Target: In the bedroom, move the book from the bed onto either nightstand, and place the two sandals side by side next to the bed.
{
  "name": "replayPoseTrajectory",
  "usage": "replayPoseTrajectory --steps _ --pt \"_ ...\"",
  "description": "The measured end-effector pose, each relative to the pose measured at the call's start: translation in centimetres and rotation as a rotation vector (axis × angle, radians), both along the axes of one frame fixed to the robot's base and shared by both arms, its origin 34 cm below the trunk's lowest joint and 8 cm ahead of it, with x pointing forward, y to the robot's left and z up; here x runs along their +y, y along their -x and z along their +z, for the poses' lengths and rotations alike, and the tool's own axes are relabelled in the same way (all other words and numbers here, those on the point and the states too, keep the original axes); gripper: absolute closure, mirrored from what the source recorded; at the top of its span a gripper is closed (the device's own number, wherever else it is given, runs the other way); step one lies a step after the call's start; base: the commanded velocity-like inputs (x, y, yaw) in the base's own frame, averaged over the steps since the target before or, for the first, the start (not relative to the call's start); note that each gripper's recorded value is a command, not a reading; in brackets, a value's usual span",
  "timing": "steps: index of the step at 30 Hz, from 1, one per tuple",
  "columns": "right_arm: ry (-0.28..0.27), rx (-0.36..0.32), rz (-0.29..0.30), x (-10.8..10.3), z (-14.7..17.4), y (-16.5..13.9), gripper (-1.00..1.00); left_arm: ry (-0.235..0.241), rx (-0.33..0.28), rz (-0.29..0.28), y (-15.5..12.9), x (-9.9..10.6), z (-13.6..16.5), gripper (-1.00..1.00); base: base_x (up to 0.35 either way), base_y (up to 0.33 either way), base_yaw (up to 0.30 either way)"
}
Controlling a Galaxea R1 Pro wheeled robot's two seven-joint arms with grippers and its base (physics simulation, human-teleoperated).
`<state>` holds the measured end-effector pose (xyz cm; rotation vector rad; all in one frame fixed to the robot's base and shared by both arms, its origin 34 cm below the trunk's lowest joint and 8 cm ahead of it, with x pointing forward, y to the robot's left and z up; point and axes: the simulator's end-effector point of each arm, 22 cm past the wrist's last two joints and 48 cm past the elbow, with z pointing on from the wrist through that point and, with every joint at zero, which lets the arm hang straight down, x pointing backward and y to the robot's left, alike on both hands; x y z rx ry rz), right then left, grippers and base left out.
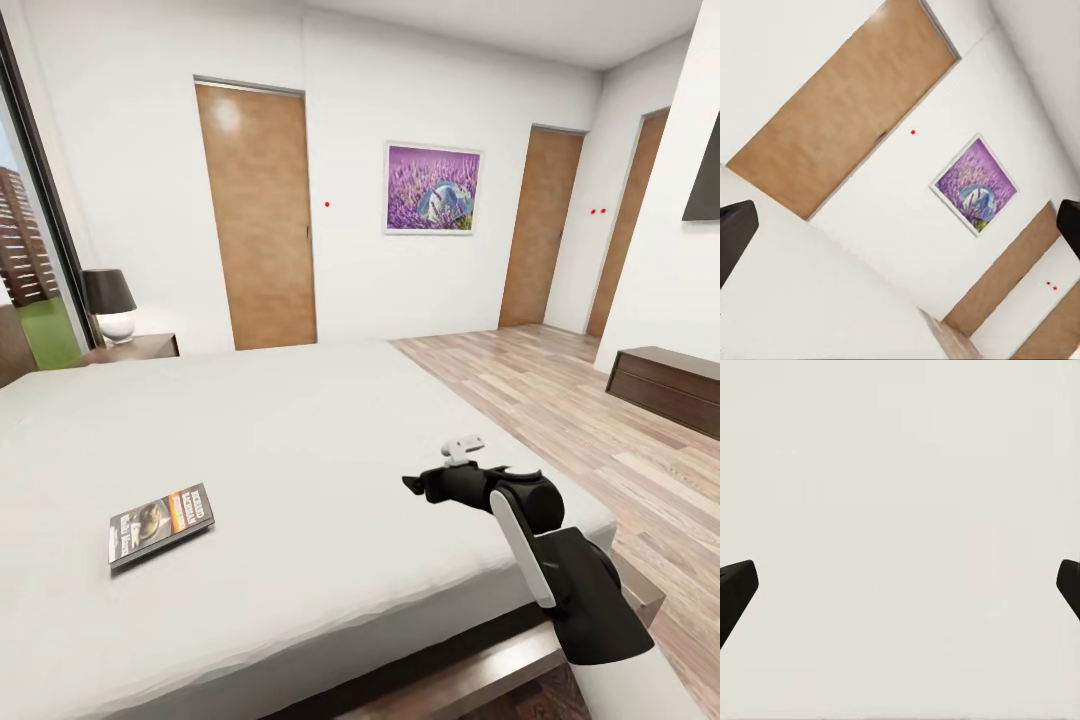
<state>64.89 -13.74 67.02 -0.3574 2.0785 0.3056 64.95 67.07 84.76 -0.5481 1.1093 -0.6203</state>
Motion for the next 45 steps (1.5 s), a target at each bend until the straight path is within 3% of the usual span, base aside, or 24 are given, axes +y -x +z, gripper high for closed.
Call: replayPoseTrajectory --steps 3,5,6,9,11,12,17,24,25,28,32,38,42,45 --pt "0.002 0.009 -0.004 -0.2 -0.5 0.0 -1.0 -0.082 0.06 0.034 0.1 1.2 0.7 -1.0 0.0 0.0 0.0" --pt "0.002 0.013 -0.007 -0.3 -0.7 -0.1 -1.0 -0.124 0.119 0.086 0.7 3.0 0.9 -1.0 0.0 0.0 0.0" --pt "0.003 0.015 -0.008 -0.4 -0.9 -0.1 -1.0 -0.142 0.18 0.135 1.5 5.0 0.9 -1.0 0.0 0.0 0.0" --pt "0.003 0.017 -0.011 -0.5 -1.0 -0.1 -1.0 -0.142 0.282 0.175 2.9 7.5 0.2 -1.0 0.0 0.0 0.0" --pt "0.003 0.017 -0.012 -0.5 -1.1 -0.1 -1.0 -0.137 0.314 0.179 3.4 8.1 -0.1 -1.0 0.0 0.0 0.0" --pt "0.003 0.02 -0.013 -0.5 -1.2 0.0 -1.0 -0.127 0.36 0.18 4.4 9.1 -0.2 -1.0 0.0 0.0 0.0" --pt "0.002 0.044 -0.015 -0.6 -2.6 0.6 -1.0 -0.159 0.482 0.171 6.2 10.2 -1.4 -1.0 0.0 0.0 0.0" --pt "0.0 0.092 -0.016 -0.7 -5.2 2.0 -1.0 -0.277 0.786 0.037 6.9 7.1 -6.6 -1.0 0.0 0.0 0.0" --pt "0.0 0.092 -0.016 -0.7 -5.2 2.0 -1.0 -0.278 0.787 0.036 6.9 7.1 -6.6 -1.0 0.0 0.0 0.0" --pt "0.0 0.11 -0.017 -0.7 -6.2 2.5 -1.0 -0.314 0.91 -0.066 6.6 3.6 -7.5 -1.0 0.0 0.0 0.0" --pt "-0.003 0.117 -0.018 -0.7 -6.8 2.8 -1.0 -0.365 0.988 -0.139 6.0 0.0 -6.4 -1.0 0.0 0.0 0.0" --pt "-0.004 0.139 -0.023 -0.8 -8.4 3.0 -1.0 -0.498 1.088 -0.17 5.6 -4.1 -5.4 -1.0 0.0 0.0 0.0" --pt "-0.006 0.143 -0.026 -0.9 -9.2 2.9 -1.0 -0.541 1.093 -0.183 5.2 -5.7 -4.3 -1.0 0.0 0.0 0.0" --pt "-0.009 0.14 -0.028 -0.8 -9.8 2.8 -1.0 -0.566 1.057 -0.201 4.1 -7.5 -2.3 -1.0 0.0 0.0 0.0"
